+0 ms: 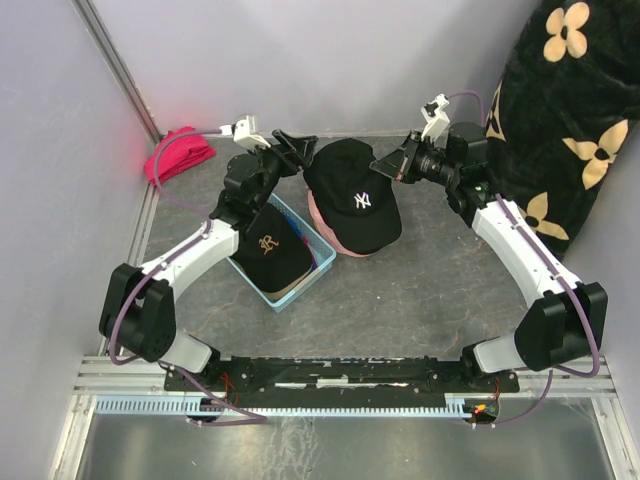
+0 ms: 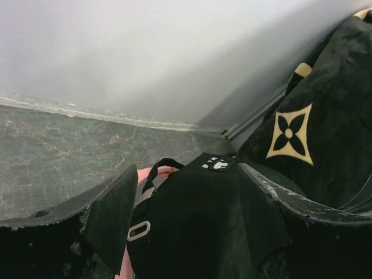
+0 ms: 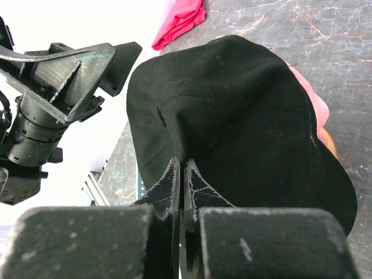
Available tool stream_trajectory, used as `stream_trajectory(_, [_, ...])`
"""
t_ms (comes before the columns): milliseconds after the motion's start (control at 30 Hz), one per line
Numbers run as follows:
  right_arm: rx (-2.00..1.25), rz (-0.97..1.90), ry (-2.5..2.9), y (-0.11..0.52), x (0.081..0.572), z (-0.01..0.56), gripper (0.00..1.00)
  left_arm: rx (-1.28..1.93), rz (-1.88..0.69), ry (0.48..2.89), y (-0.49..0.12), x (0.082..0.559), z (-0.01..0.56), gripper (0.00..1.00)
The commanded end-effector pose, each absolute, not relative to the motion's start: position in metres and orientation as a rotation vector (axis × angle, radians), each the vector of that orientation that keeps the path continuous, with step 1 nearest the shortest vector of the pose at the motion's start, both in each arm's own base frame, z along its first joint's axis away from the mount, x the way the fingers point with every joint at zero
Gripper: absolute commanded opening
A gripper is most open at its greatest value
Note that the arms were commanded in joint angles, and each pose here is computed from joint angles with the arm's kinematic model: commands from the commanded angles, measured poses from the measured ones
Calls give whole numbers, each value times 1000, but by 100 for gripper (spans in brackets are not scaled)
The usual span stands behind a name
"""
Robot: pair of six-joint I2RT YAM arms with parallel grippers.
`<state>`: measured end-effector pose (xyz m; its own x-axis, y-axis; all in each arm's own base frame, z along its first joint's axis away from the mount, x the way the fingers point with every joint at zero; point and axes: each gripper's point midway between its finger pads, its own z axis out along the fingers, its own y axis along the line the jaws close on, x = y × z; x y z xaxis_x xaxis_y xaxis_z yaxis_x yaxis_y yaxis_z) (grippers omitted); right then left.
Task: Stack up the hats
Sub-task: Stack the hat on the hat.
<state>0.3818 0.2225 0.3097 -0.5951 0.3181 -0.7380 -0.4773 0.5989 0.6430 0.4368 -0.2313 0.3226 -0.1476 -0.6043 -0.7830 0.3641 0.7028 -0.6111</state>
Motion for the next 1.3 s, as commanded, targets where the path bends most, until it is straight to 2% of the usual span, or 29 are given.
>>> stream_trajectory(0, [-160, 1082, 1864, 218, 378, 323, 2, -80, -885, 1419, -249, 435, 354, 76])
stream_trajectory(133, [-133, 1026, 1893, 212, 383, 316, 8, -37, -906, 1443, -262, 434, 347, 76])
stream_trajectory(300, [-113, 995, 1908, 208, 386, 312, 31, -18, -902, 1482, -269, 432, 333, 75])
stream_trajectory(467, [-107, 985, 1909, 206, 386, 313, 42, -13, -899, 1518, -271, 428, 318, 75])
stream_trajectory(800, [-96, 957, 1959, 204, 389, 305, 51, -69, -810, 1618, -262, 430, 287, 74])
stream_trajectory(1267, [-47, 1007, 1832, 205, 393, 337, 61, -370, -723, 1489, -195, 421, 312, 80])
